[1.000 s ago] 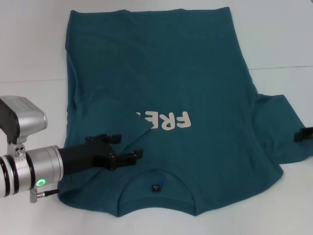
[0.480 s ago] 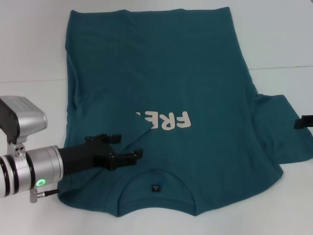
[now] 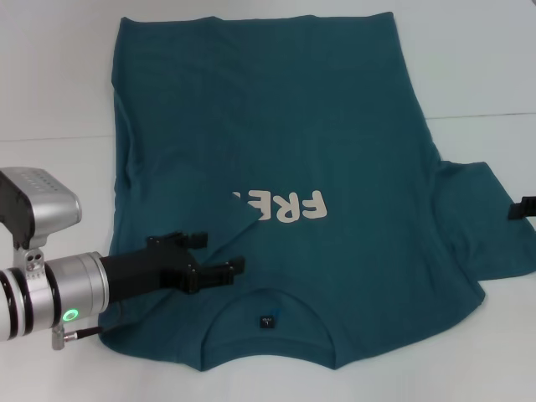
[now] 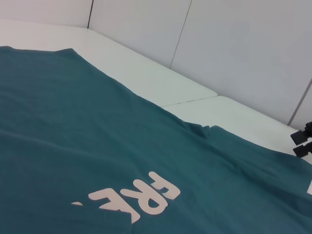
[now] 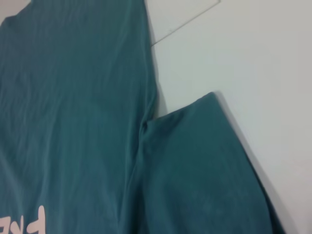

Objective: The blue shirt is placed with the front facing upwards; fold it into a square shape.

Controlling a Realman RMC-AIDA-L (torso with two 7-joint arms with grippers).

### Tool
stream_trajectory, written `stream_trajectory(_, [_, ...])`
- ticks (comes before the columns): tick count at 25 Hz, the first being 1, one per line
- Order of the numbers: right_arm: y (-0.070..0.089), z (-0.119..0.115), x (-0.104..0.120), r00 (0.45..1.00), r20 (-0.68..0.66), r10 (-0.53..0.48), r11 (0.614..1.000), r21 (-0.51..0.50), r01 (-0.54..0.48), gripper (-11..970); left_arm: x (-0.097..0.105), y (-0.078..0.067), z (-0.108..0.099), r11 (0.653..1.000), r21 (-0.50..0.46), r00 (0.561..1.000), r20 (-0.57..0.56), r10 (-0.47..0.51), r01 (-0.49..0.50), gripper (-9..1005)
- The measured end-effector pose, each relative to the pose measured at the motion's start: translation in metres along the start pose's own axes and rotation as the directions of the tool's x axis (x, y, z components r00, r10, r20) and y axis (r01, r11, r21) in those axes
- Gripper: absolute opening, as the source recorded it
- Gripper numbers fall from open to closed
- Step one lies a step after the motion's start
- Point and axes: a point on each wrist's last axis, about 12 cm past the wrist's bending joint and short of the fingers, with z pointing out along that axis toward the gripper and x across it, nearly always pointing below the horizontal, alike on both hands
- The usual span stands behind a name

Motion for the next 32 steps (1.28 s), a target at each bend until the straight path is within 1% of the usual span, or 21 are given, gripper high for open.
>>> stream_trajectory(3, [0.004,0.002,-0.002,1.000,0.002,-0.004,1.000,-0.007,0.004,836,0.000,0.000,0.000,1.000,-0.003,1.000,0.000,0.003,-0.003,876])
stream_trajectory(10, [0.032,0.017,-0.009,0.997,-0.032,-0.064,0.997,-0.044,0.063,836,-0.002,0.001,0.001,1.000,-0.005,1.000,0.000,0.007,-0.007,876])
stream_trajectory(12, [0.034,0.017,-0.009,0.996,-0.045,-0.073,0.997,-0.044,0.071,835,-0.001,0.000,0.001,1.000,-0.004,1.000,0.001,0.004,-0.004,876])
stream_trajectory(14, [0.024,0.006,-0.011,0.997,-0.050,-0.060,0.998,-0.027,0.059,835,0.000,0.000,0.000,1.000,-0.003,1.000,0.002,0.001,-0.001,876])
stream_trajectory(15, [0.024,0.006,-0.011,0.997,-0.050,-0.060,0.998,-0.027,0.059,836,0.000,0.001,0.000,1.000,-0.004,1.000,0.003,0.000,0.000,876])
stream_trajectory(19, [0.006,-0.008,-0.008,0.997,-0.067,-0.034,0.999,0.001,0.034,836,0.000,0.001,-0.001,1.000,-0.008,1.000,0.001,0.000,0.000,876])
stream_trajectory(21, [0.001,-0.011,-0.006,0.997,-0.074,-0.030,0.999,0.013,0.031,837,0.000,0.001,0.000,1.000,-0.008,1.000,-0.001,0.001,-0.001,876])
stream_trajectory(25, [-0.002,-0.010,-0.002,0.995,-0.094,-0.042,0.998,0.032,0.045,837,-0.001,0.001,0.001,1.000,-0.006,1.000,-0.002,0.006,-0.006,876])
stream_trajectory(29, [-0.002,-0.005,0.002,0.988,-0.133,-0.074,0.994,0.073,0.084,838,-0.002,0.000,0.001,1.000,-0.004,1.000,-0.001,0.007,-0.007,876])
stream_trajectory(32, [-0.002,-0.004,0.002,0.987,-0.137,-0.079,0.992,0.085,0.091,839,-0.002,0.000,0.002,1.000,-0.001,1.000,-0.001,0.008,-0.008,876])
